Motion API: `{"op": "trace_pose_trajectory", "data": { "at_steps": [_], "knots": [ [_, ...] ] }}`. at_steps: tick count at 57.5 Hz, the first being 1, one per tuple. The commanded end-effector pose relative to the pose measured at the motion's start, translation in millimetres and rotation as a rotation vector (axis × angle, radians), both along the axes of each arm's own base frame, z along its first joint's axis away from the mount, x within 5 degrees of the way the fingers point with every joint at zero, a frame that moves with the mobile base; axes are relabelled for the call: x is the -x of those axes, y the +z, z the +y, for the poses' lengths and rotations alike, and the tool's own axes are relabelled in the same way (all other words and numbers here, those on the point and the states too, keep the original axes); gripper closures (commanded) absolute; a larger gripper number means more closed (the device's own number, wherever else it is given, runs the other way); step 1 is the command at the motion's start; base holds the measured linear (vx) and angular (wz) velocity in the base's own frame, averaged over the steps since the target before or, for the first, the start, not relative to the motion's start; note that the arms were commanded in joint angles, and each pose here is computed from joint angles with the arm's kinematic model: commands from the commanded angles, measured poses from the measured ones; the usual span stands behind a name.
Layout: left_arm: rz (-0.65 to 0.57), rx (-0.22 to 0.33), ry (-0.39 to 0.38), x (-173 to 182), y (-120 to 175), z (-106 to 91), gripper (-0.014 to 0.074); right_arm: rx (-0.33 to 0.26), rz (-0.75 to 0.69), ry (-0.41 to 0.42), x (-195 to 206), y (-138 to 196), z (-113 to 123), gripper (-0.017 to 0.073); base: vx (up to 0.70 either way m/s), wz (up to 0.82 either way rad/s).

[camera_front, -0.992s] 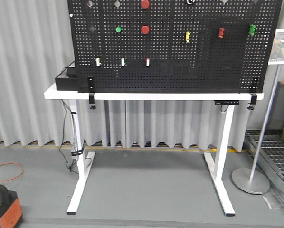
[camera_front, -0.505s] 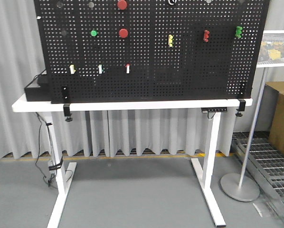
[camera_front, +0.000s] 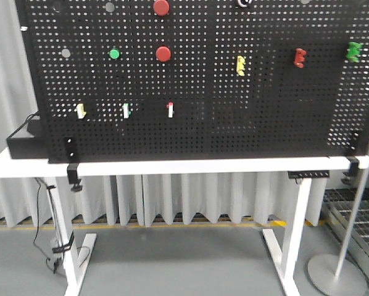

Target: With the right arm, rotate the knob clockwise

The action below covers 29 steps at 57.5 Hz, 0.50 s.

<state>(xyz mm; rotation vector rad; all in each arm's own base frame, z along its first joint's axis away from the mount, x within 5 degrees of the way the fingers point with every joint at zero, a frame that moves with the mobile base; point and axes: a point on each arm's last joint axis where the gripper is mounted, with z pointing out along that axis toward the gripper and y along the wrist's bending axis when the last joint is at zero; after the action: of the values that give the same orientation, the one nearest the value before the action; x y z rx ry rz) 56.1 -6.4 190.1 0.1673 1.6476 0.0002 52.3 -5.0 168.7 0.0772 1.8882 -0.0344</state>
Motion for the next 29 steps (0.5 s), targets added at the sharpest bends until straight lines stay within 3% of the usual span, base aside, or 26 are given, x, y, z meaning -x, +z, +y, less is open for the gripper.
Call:
{"op": "trace_pose_trajectory", "data": {
  "at_steps": [1,29],
  "knots": [
    [-0.067,0.014,0.002,-0.4,-2.5,0.4,0.06,0.026,-0.086,0.011,-1.5,5.6,0.4,0.0567,0.44,0.01],
    [-0.067,0.014,0.002,-0.4,-2.5,0.4,0.06,0.026,-0.086,0.011,-1.5,5.6,0.4,0.0567,0.41,0.01]
  ]
}}
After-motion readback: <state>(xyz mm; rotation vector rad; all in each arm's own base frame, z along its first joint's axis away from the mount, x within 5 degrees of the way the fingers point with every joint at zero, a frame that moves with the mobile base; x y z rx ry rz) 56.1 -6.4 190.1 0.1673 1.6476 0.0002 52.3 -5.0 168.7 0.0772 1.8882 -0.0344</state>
